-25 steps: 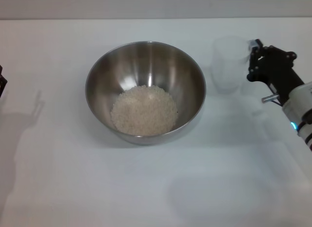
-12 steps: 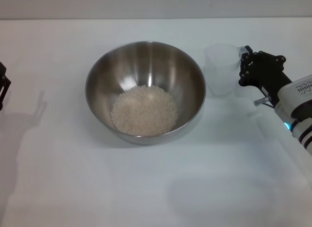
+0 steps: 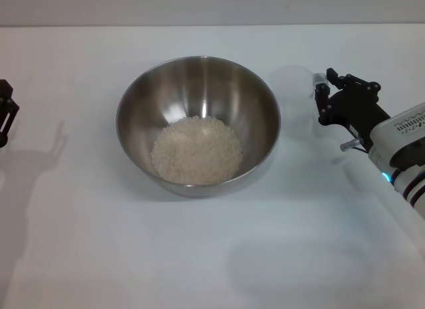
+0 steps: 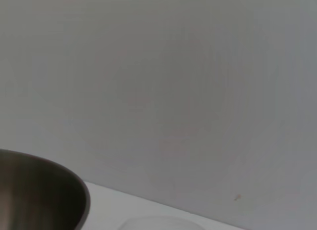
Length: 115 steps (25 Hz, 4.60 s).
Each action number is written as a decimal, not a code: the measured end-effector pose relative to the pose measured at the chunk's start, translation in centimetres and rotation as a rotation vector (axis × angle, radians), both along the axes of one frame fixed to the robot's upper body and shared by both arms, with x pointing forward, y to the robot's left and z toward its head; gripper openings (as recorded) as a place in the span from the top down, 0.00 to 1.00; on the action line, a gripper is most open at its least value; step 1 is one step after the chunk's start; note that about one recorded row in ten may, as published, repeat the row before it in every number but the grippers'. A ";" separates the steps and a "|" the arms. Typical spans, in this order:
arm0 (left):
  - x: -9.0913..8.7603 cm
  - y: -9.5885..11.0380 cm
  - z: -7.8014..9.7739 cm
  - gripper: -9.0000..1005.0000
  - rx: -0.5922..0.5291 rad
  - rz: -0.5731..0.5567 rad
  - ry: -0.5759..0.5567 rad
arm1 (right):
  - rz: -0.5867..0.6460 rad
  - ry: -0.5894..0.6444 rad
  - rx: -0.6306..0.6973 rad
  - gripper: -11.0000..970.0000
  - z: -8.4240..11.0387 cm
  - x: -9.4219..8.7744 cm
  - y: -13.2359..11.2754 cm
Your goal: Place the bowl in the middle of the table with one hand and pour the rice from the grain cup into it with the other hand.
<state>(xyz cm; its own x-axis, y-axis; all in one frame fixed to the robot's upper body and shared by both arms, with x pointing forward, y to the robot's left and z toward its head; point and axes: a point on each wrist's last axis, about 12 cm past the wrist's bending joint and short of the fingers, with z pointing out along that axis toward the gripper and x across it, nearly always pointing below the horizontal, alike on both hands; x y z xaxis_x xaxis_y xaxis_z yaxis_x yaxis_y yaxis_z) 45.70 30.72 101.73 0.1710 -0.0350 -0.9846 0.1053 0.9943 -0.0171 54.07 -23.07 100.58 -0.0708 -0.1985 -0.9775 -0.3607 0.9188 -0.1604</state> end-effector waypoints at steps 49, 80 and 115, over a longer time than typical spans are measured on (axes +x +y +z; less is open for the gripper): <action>2.5 0.0 0.1 0.17 0.020 0.006 0.042 | -0.250 -0.316 0.198 0.13 1.1 -8.7 -5.3; 3.2 1.0 -0.9 0.17 0.001 0.094 0.150 | -0.277 -0.377 0.174 0.13 1.8 -8.3 -6.2; 1.7 1.2 -1.3 0.17 -0.050 0.084 0.147 | -0.298 -0.393 0.185 0.13 1.9 -8.4 -6.6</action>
